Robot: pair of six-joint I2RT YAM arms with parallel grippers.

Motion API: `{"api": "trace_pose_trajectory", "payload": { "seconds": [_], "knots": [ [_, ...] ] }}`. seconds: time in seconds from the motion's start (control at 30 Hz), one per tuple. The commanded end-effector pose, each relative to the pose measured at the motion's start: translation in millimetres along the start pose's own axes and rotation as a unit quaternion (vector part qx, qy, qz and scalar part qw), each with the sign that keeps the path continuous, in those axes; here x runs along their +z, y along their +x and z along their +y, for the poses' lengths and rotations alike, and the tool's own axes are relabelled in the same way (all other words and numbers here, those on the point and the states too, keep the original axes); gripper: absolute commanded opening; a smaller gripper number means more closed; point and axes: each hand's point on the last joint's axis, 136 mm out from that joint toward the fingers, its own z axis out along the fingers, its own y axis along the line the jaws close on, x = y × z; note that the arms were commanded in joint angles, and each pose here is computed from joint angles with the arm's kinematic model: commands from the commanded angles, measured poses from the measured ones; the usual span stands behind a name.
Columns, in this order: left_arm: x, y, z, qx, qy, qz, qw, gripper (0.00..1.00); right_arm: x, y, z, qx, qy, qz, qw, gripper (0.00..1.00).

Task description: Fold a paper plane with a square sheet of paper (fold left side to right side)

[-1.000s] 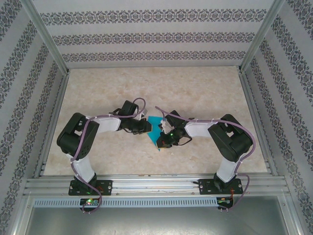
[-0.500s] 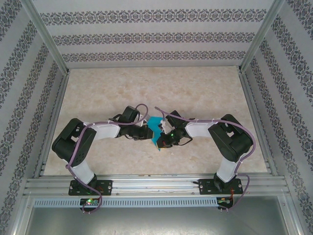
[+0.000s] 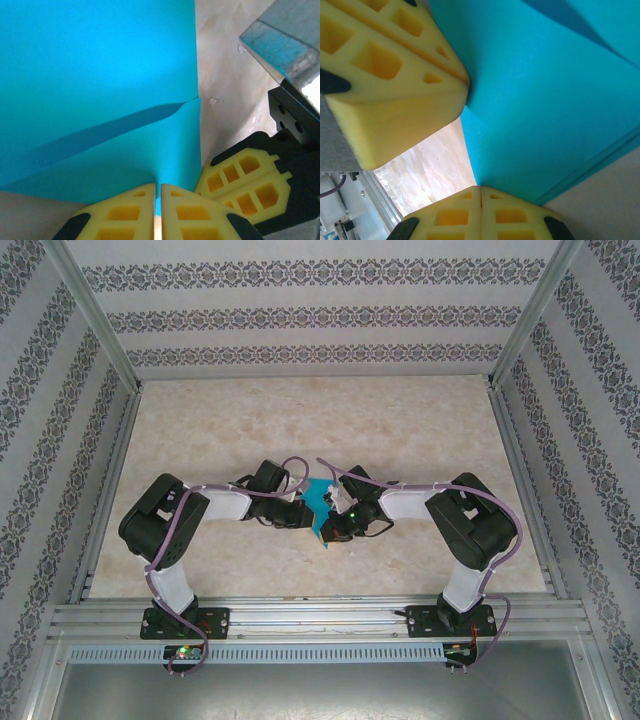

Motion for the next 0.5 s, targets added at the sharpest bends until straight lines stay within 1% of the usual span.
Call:
{"api": "trace_pose_trajectory", "payload": {
  "seconds": [0.0,0.17,0.47],
  "knots": [
    [3.4,-10.6,3.8,0.029,-0.026,-0.012,0.999,0.10,7.3,33.7,-75.0,0.058,0.143,0.041,0.987,0.00],
    [3.3,-9.5,20.2,0.024,-0.069,-0.011,0.997,0.07,5.6,35.8,-77.2,0.058,0.152,0.046,0.986,0.00],
    [2.2,-7.9,40.6,0.027,-0.118,-0.015,0.993,0.05,4.6,40.2,-79.8,0.062,0.163,0.058,0.983,0.00]
  ]
}}
